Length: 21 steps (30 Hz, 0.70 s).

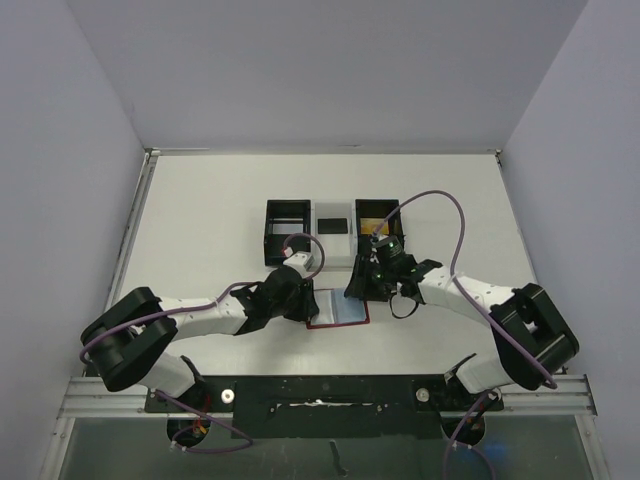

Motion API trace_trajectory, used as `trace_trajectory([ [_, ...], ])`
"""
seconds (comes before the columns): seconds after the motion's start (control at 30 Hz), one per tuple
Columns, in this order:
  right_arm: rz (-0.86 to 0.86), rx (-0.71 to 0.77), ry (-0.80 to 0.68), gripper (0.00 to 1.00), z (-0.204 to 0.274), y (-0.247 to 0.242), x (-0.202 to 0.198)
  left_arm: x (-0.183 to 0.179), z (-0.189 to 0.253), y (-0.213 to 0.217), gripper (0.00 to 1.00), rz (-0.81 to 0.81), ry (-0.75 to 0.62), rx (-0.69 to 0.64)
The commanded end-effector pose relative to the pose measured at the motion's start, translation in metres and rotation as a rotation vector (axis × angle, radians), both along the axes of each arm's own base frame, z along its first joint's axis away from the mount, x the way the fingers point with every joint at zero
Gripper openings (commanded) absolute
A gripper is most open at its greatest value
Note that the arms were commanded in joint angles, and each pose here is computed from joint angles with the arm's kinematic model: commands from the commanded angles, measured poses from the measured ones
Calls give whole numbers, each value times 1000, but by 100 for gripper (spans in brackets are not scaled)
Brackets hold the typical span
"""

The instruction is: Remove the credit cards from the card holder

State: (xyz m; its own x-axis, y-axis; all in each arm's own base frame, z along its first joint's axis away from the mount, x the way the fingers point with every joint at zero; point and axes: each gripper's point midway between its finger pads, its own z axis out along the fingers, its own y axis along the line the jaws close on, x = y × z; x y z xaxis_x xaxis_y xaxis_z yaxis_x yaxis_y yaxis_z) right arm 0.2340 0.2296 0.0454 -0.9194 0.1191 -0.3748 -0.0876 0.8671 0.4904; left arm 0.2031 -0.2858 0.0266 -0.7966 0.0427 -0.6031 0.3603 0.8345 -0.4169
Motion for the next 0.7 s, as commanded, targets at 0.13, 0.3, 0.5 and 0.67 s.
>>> trace_trajectory([
  [0.13,44,18,-3,42,-3,13,0,2,-1,7,26,12,-20,34],
  [0.3,93,81,-42,29,15,27,0,1,-2,8,20,10,-21,32],
  [0.5,114,79,-55,21,22,34,1,3,1,6,17,11,-31,26],
  [0.67,143,133,-84,14,36,47,0,5,4,6,15,14,-38,28],
])
